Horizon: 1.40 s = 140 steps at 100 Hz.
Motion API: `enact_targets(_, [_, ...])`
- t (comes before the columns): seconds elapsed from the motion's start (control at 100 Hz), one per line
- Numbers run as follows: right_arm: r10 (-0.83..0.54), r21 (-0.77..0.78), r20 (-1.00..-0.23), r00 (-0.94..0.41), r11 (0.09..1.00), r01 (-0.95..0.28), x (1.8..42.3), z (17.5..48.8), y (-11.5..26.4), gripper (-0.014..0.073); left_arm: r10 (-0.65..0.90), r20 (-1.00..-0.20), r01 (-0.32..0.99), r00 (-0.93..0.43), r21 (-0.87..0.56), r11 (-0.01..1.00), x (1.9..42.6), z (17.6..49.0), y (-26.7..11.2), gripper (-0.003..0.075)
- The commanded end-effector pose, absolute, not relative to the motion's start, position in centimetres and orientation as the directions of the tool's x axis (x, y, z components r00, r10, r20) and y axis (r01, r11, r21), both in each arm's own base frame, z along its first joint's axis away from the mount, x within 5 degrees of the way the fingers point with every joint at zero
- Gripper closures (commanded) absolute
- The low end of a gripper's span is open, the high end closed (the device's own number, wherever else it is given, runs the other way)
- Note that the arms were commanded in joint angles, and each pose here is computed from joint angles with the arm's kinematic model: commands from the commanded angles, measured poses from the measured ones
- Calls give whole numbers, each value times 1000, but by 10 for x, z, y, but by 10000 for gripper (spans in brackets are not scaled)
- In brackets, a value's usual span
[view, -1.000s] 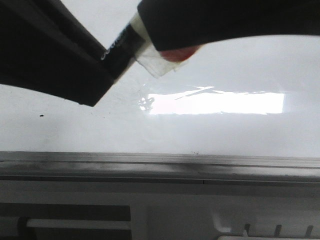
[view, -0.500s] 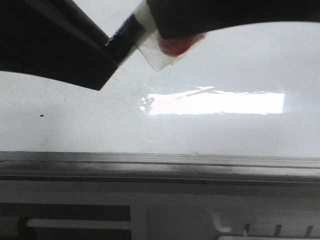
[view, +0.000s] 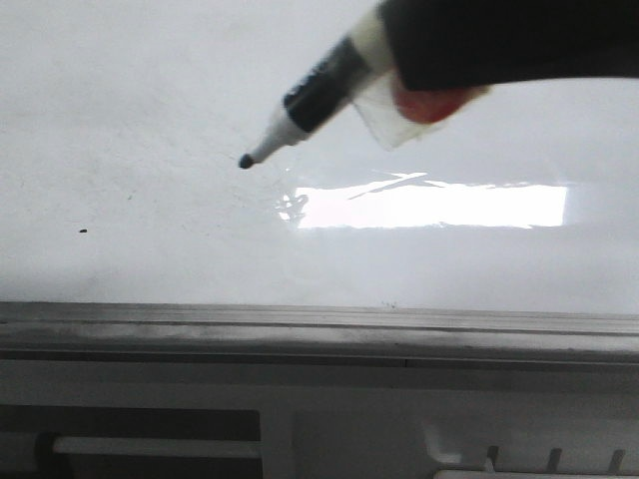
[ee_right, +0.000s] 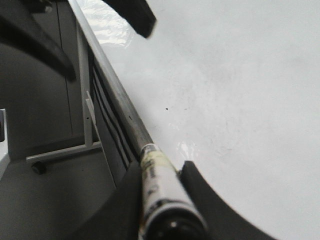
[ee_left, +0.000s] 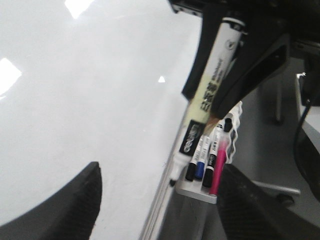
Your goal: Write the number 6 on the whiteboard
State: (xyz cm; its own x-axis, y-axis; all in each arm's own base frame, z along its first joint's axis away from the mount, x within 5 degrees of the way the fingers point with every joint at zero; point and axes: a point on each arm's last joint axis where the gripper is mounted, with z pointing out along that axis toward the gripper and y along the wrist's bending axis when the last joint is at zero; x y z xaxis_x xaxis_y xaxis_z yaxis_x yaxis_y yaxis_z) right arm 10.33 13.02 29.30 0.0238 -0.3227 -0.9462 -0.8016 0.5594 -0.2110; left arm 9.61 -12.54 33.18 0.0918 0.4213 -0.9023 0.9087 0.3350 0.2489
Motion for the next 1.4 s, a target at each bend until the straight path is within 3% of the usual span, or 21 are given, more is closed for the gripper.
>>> enact_targets(0.0, [-227, -222, -969, 95, 640, -736, 102, 307, 117, 647, 316, -946, 856, 64, 215, 471, 90, 342, -107, 339])
enact_targets(0.11, [-174, -229, -973, 150, 689, -688, 99, 312, 107, 647, 225, -974, 759, 25, 165, 629, 84, 332, -83, 427])
enact_targets(0.2, [-207, -306, -951, 229, 724, -618, 104, 318, 101, 648, 154, -988, 679, -9, 107, 726, 82, 317, -70, 523])
enact_targets(0.36, [-264, -338, -940, 214, 792, -508, 119, 317, 89, 648, 79, -996, 628, -51, 30, 778, 78, 301, -61, 738])
enact_targets(0.5, [-294, -336, -942, 162, 839, -429, 131, 317, 77, 648, 66, -996, 635, -63, 11, 773, 77, 301, -61, 739])
enact_targets(0.66, [-339, -330, -939, 63, 832, -445, 142, 310, 75, 648, 66, -996, 635, -63, 11, 773, 77, 301, -61, 739])
enact_targets(0.86, [-283, -260, -959, -5, 889, -376, 155, 307, 69, 648, 66, -996, 635, -63, 11, 773, 77, 301, -61, 739])
enact_targets(1.04, [-298, -263, -954, -37, 888, -377, 163, 300, 72, 649, 68, -996, 637, -65, 11, 770, 77, 300, -61, 739])
enact_targets(1.24, [-298, -231, -948, -113, 887, -399, 171, 288, 78, 649, 62, -996, 638, -68, 5, 770, 77, 301, -61, 739])
enact_targets(1.39, [-346, -192, -913, -215, 831, -522, 168, 272, 88, 649, 62, -996, 638, -68, 5, 770, 77, 301, -61, 739])
